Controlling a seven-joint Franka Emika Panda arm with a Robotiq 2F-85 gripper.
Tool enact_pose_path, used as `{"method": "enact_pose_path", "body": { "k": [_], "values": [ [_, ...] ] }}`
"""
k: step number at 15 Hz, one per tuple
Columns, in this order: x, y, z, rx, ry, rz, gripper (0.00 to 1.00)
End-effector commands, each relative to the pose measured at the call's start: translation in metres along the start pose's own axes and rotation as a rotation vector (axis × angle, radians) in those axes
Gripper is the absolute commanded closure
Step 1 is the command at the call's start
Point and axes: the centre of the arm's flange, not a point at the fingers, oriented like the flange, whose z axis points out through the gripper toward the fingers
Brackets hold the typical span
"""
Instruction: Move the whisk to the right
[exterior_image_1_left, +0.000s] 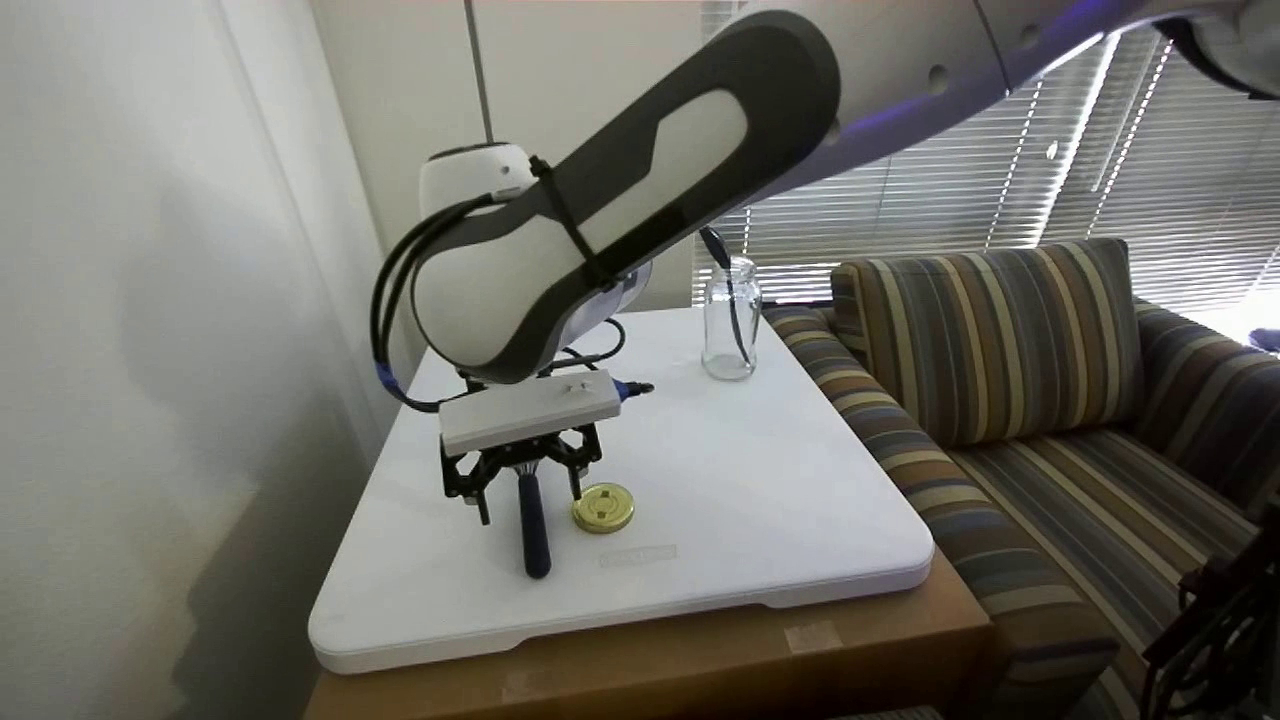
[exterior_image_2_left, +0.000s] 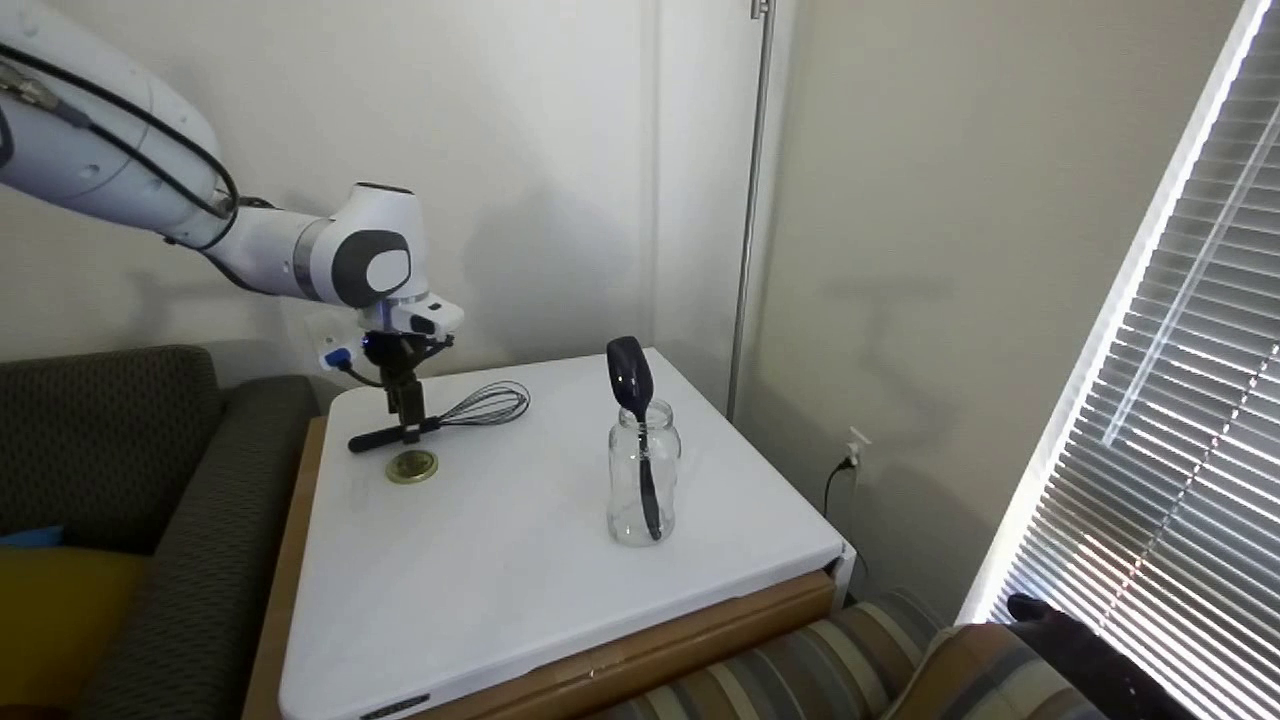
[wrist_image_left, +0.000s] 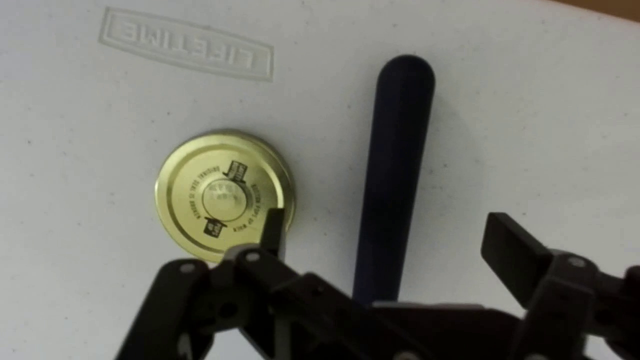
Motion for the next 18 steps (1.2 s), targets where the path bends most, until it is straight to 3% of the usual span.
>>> {"method": "enact_pose_path", "body": {
  "k": [1, 2, 4, 14, 18],
  "values": [
    [0.031, -0.015, 0.007, 0.01, 0.012, 0.014, 0.0],
    [0.033, -0.015, 0.011, 0.01, 0.009, 0.014, 0.0],
    [0.035, -0.016, 0.018, 0.007, 0.001, 0.012, 0.26],
    [0.033, -0.015, 0.016, -0.005, -0.01, -0.014, 0.96],
    [0.026, -0.008, 0.005, -0.048, 0.011, -0.095, 0.94]
  ]
}}
